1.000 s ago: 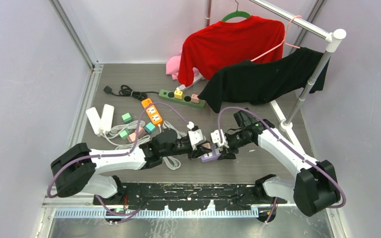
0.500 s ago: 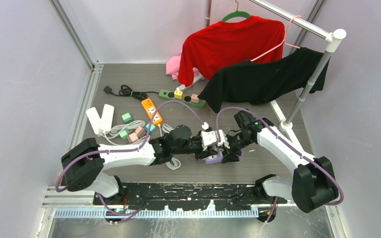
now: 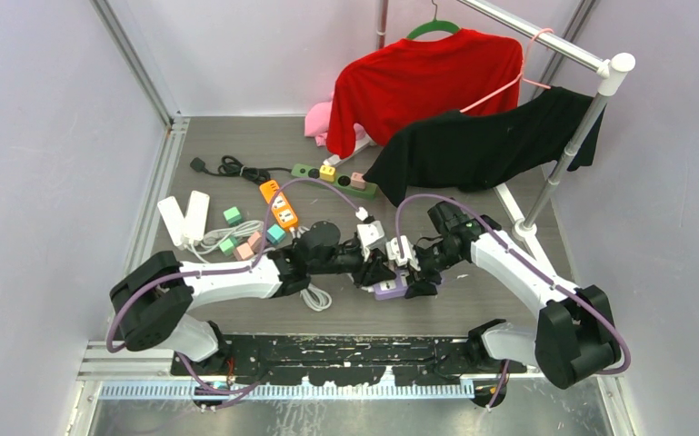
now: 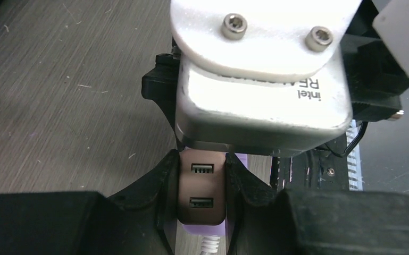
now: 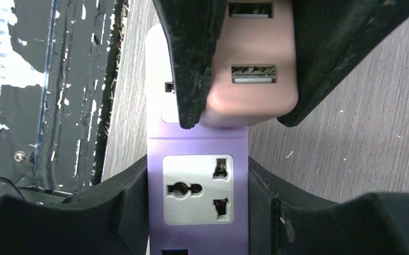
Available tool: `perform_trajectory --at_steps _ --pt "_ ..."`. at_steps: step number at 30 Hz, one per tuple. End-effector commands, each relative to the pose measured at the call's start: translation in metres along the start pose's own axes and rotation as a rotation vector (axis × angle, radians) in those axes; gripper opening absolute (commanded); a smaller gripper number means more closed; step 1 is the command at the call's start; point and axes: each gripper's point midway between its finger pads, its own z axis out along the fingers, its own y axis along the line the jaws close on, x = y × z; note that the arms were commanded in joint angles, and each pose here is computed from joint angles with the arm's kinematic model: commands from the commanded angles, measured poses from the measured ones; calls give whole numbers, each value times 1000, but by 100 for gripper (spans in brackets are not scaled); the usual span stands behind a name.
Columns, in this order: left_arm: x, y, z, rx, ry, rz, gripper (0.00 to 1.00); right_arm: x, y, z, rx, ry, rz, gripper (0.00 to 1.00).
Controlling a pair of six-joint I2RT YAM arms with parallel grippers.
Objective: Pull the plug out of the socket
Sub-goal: Remove the plug from the socket.
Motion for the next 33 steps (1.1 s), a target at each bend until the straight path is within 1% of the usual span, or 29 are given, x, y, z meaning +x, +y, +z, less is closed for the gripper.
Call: perform_trajectory --at_steps 1,4,5,7,10,14,16,18,19,22,24,27,29,33 --pt "-66 -20 -1 64 -213 48 0 -3 -10 -5 30 17 -26 1" --pt "-42 -38 7 9 -102 292 0 -3 -11 -5 29 18 -24 1" --pt "-37 -39 9 -15 -67 344 0 -3 -11 -5 28 18 -23 1" --pt "-37 -35 12 -55 -34 369 0 -3 -11 -5 28 19 -23 1" --pt "-39 -27 14 -106 -31 330 0 -3 -11 -5 29 21 -21 1" --pt "-48 -22 11 -124 -72 228 0 -3 -11 -5 30 23 -14 1" --pt "-54 -18 8 -107 -107 132 0 -3 -12 -5 31 24 -14 1" --pt "-61 -14 3 -76 -160 -7 0 -3 -12 -5 32 24 -15 1" --pt "-64 -11 1 -70 -182 -51 0 -3 -11 -5 31 25 -14 1" --pt "-71 -19 -1 -26 -213 -70 0 -3 -12 -5 33 26 -15 1" --pt "-70 -27 0 -16 -206 -22 0 -3 -13 -6 35 27 -13 1" --pt "-61 -35 0 -54 -164 143 0 -3 -13 -6 35 28 -12 1" --pt "-53 -37 0 -80 -118 248 0 -3 -13 -6 37 28 -11 1" --pt "-39 -30 -3 -146 -17 386 0 -2 -13 -6 38 30 -10 1"
